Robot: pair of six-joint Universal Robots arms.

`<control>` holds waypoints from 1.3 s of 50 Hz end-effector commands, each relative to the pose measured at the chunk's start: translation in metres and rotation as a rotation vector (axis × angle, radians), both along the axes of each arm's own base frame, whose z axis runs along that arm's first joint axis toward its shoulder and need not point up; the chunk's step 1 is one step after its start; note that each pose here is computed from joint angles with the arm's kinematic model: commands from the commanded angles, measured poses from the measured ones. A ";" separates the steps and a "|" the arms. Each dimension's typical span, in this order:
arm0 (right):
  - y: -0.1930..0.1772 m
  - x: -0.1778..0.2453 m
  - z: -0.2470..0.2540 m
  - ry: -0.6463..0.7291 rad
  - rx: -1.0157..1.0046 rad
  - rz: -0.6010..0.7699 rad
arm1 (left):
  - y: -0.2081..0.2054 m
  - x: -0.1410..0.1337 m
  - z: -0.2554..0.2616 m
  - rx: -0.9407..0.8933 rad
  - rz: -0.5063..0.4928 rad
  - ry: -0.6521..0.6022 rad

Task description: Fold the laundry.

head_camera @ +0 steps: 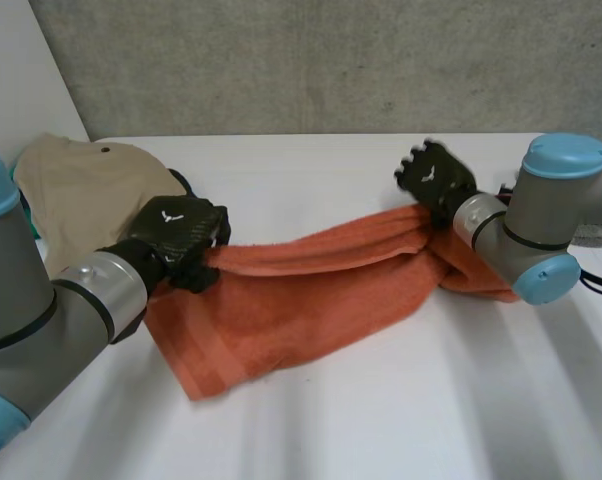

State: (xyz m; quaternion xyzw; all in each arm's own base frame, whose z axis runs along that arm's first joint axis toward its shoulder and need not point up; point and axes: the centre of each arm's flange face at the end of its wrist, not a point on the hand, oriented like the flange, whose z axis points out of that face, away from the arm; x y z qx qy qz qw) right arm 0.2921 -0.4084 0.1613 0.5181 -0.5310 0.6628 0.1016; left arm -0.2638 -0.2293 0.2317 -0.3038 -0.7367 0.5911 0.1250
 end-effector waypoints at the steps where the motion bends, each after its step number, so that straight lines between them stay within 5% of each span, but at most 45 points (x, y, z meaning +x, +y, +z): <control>1: 0.001 -0.013 0.038 -0.242 -0.039 -0.106 | -0.004 0.003 0.004 -0.003 0.012 0.003; 10: 0.064 -0.047 0.051 -0.303 0.322 -0.323 | -0.003 0.002 0.010 -0.024 0.005 0.011; 20: 0.102 -0.065 0.040 -0.288 0.479 -0.369 | -0.008 0.003 0.011 -0.031 0.008 0.015; 33: 0.087 -0.084 0.064 -0.352 0.335 -0.403 | -0.018 0.005 0.003 -0.018 0.011 0.004; 39: 0.105 -0.093 0.074 -0.324 0.437 -0.404 | -0.020 0.005 0.003 -0.017 0.008 0.000; 48: 0.133 -0.111 0.037 -0.293 0.719 -0.384 | -0.020 0.007 0.000 -0.007 0.007 0.000; 65: 0.088 -0.090 -0.019 -0.407 0.590 -0.400 | -0.026 0.006 -0.004 -0.013 -0.001 0.003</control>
